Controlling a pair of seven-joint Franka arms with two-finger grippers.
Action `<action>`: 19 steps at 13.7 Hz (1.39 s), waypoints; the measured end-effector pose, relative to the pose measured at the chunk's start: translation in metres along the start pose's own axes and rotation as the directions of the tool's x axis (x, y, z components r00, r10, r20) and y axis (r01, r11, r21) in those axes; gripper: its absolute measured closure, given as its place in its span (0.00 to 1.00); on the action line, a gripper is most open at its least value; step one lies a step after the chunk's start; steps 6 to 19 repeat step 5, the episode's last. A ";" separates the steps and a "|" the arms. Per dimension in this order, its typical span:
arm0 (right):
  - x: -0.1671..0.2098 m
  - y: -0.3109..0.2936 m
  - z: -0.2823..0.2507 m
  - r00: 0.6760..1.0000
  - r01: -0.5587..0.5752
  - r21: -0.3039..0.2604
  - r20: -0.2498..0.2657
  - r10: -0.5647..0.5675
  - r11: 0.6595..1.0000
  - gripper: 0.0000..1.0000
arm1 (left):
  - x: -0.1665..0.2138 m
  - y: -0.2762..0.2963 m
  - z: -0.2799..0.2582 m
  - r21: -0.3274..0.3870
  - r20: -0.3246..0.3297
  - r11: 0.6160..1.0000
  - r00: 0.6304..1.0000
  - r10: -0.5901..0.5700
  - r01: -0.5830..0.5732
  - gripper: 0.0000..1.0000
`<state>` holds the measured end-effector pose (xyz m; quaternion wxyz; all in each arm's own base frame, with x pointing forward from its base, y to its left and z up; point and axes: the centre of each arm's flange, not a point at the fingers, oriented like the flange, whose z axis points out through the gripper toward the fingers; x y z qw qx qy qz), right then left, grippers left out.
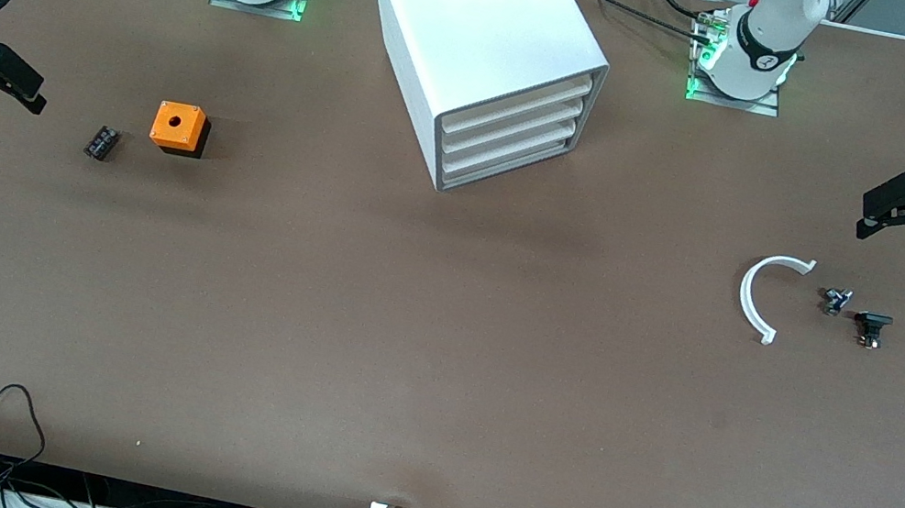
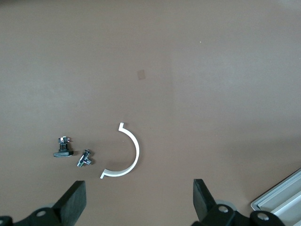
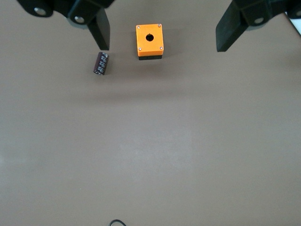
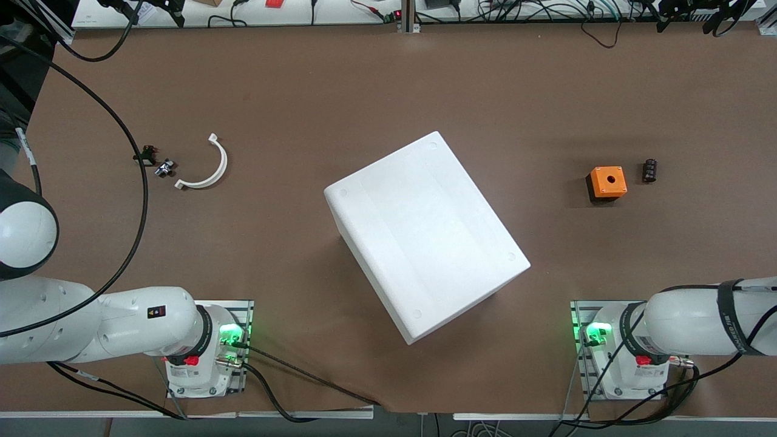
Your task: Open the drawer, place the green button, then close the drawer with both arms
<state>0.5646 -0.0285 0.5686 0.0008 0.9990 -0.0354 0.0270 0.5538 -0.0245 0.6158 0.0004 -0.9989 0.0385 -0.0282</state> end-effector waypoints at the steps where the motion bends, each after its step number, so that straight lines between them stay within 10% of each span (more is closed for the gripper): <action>1: 0.000 0.000 0.000 1.000 0.000 0.000 0.000 0.000 1.000 0.00 | 0.000 -0.001 0.000 0.000 0.000 1.000 1.000 -0.001 0.001 0.00; 19: 0.000 0.000 0.000 1.000 0.001 0.000 0.000 -0.001 1.000 0.00 | 0.000 -0.001 0.000 0.000 0.000 1.000 1.000 -0.003 0.003 0.00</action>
